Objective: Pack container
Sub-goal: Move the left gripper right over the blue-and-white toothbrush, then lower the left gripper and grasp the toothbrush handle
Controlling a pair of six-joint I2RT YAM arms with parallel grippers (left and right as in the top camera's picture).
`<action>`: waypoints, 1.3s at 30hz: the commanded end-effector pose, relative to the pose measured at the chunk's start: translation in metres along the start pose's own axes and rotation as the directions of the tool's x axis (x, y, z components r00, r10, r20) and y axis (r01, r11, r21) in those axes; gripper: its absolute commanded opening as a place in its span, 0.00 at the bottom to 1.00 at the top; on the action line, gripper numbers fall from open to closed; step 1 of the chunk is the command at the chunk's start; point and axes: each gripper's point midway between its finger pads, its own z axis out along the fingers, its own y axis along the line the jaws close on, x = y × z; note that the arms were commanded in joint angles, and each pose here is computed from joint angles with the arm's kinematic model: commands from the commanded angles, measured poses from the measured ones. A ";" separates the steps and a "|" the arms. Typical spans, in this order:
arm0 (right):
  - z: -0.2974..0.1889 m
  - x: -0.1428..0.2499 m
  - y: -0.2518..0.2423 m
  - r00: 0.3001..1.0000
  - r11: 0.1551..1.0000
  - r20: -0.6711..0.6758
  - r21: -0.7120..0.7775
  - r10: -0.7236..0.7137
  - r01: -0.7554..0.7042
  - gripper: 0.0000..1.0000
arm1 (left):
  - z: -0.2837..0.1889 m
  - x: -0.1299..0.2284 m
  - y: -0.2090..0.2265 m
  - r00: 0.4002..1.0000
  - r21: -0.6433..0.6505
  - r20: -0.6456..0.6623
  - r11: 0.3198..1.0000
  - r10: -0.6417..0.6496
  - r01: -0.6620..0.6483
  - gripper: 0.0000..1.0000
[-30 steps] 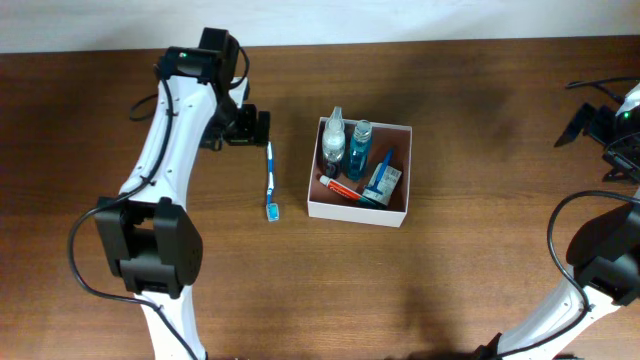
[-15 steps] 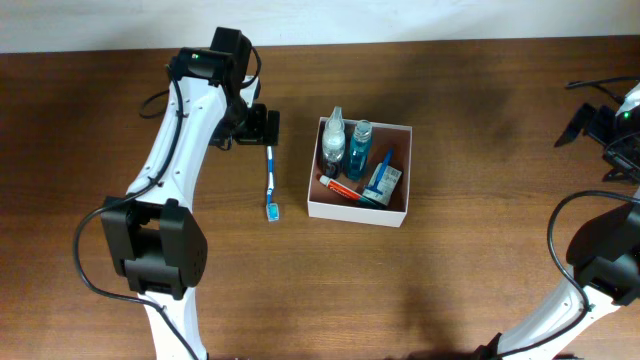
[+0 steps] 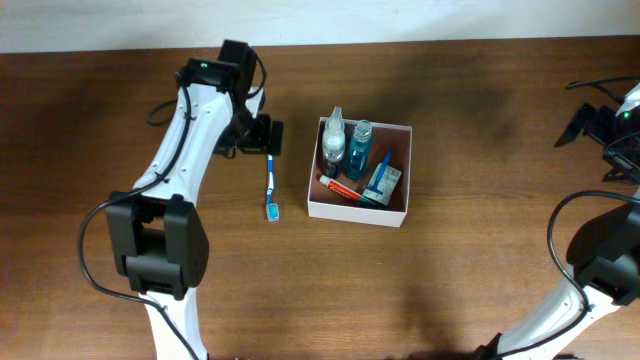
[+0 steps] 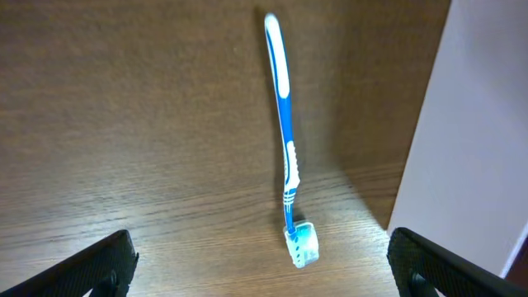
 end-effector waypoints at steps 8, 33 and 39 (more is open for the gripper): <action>0.000 -0.001 -0.003 1.000 1.000 0.003 0.009 -0.008 0.008 0.99 | 0.026 0.010 -0.017 0.999 0.010 -0.029 0.999 0.045 -0.044 1.00; 0.000 -0.001 -0.003 1.000 1.000 0.004 0.009 -0.008 0.008 0.99 | 0.066 0.036 -0.011 0.996 -0.086 -0.081 0.996 -0.042 0.035 0.99; 0.000 -0.001 -0.003 1.000 1.000 0.003 0.009 -0.008 0.008 0.99 | 0.075 0.038 -0.010 0.996 -0.085 -0.078 0.996 -0.044 0.037 1.00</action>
